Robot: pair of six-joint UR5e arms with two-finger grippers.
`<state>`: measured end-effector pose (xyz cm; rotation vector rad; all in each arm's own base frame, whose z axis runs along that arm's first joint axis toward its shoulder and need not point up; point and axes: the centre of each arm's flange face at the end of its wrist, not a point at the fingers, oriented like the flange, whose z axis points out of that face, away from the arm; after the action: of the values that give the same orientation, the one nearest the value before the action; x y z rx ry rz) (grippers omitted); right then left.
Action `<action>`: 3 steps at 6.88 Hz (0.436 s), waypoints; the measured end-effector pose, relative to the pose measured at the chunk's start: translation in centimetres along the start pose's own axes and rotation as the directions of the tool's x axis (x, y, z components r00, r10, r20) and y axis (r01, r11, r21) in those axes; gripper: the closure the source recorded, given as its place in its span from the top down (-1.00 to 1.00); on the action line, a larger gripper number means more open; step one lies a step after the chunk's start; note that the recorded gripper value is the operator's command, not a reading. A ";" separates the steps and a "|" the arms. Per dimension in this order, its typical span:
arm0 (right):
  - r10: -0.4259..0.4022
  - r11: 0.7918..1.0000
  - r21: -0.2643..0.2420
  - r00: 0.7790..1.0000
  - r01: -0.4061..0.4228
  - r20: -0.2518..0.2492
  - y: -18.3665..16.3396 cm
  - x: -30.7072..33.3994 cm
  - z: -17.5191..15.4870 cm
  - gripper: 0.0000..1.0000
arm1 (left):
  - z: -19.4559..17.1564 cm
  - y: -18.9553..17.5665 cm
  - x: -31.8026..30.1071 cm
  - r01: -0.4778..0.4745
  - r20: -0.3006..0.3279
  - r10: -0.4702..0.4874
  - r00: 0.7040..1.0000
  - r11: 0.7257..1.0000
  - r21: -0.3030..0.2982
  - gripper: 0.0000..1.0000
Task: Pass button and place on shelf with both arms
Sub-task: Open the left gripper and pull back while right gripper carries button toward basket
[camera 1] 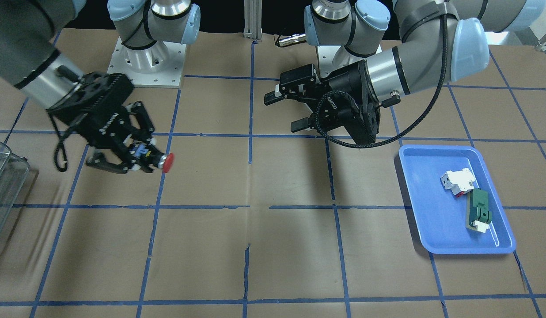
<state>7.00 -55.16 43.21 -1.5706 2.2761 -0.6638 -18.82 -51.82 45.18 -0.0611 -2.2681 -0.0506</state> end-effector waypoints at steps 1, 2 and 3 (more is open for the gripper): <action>-0.013 0.996 -0.094 0.999 0.010 -0.037 6.1 2.6 -3.0 -0.95 | -0.5 0.3 2.4 0.005 0.152 -0.005 0.988 1.000 -0.002 1.00; -0.026 0.981 -0.194 0.997 0.012 -0.070 11.3 4.4 -6.1 -0.96 | -1.0 0.7 4.8 -0.020 0.310 0.020 0.951 1.000 -0.004 1.00; -0.041 0.962 -0.274 0.995 0.014 -0.096 15.4 5.8 -9.1 -0.99 | -2.0 1.4 6.4 -0.043 0.466 0.043 0.884 0.999 -0.012 1.00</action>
<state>-11.78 -54.11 42.87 -1.7285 2.5141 -0.4592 -21.35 -50.40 51.38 -0.1374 -2.7500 -0.0143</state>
